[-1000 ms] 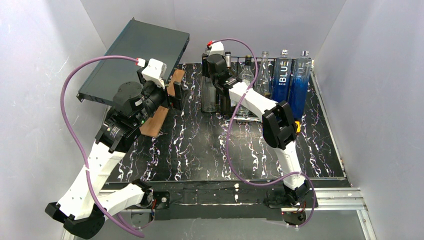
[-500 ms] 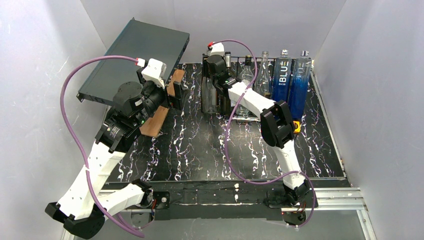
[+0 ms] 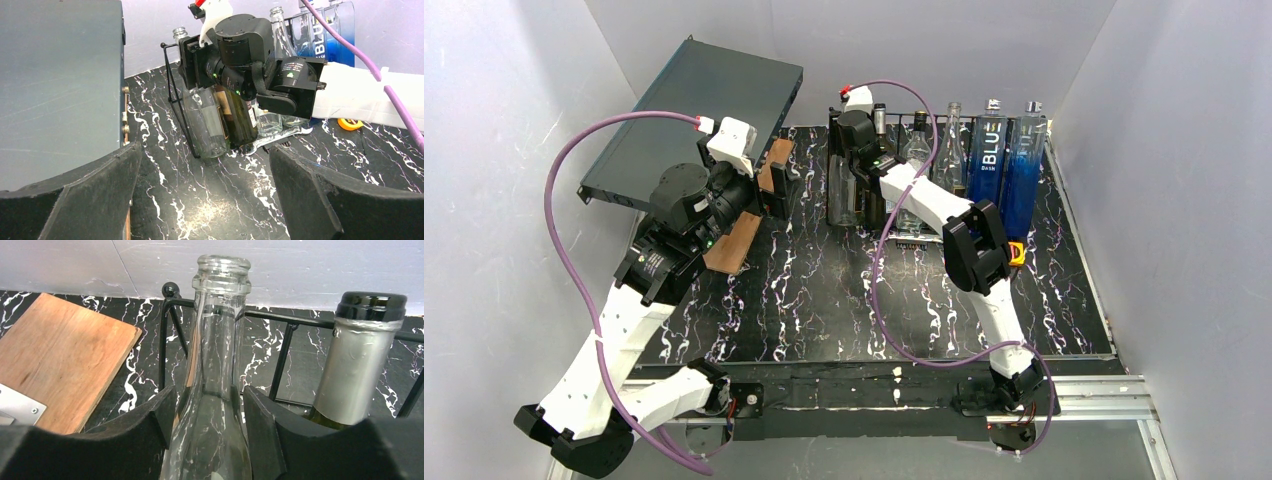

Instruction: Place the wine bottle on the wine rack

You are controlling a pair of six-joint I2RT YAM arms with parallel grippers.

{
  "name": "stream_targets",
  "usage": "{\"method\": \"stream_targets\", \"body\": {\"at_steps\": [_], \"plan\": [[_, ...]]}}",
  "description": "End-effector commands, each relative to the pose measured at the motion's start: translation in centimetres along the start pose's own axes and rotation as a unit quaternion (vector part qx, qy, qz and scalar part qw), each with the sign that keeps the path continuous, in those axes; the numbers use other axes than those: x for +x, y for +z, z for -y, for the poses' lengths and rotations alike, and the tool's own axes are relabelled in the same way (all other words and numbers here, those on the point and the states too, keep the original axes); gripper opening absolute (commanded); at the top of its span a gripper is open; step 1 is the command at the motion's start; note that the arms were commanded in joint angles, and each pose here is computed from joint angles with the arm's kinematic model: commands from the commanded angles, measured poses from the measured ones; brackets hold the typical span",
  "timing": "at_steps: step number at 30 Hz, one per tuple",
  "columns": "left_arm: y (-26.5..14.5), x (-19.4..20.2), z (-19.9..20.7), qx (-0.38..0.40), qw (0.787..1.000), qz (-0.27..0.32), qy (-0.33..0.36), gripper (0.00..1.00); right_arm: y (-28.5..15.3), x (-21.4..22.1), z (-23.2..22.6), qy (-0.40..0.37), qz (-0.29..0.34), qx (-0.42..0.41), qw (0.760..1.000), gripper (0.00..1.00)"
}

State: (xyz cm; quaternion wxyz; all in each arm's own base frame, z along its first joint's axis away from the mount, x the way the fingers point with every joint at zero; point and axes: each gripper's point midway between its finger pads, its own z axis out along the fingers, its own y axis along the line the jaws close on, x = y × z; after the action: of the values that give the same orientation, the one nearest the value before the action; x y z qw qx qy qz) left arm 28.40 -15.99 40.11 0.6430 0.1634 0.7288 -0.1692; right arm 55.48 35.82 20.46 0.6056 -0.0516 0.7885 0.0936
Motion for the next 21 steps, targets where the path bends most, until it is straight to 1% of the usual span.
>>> {"method": "stream_targets", "body": {"at_steps": [1,6,11,15,18,21], "plan": [[-0.3,-0.3,0.0,0.001,1.0,0.004,0.005,0.99,-0.1,-2.5,0.0,0.007,0.027,0.008,1.0,0.63],[-0.4,-0.3,0.1,0.001,1.0,0.004,0.005,0.99,-0.4,-2.8,-0.1,0.007,0.025,0.004,1.0,0.64],[-0.3,-0.2,0.2,0.003,1.0,0.003,0.004,0.99,-1.4,-4.1,-0.2,0.011,0.026,-0.003,1.0,0.68],[-0.1,-0.1,0.3,0.006,1.0,0.001,0.002,0.99,-3.0,-5.9,-0.2,0.02,0.033,-0.012,0.999,0.71],[0.0,0.0,0.3,0.007,1.0,0.0,0.002,0.99,-4.4,-7.7,0.0,0.029,0.046,-0.016,0.998,0.74],[0.1,0.1,0.3,0.006,1.0,-0.001,0.003,0.99,-5.8,-7.9,0.1,0.027,0.034,-0.023,0.999,0.78]]}}
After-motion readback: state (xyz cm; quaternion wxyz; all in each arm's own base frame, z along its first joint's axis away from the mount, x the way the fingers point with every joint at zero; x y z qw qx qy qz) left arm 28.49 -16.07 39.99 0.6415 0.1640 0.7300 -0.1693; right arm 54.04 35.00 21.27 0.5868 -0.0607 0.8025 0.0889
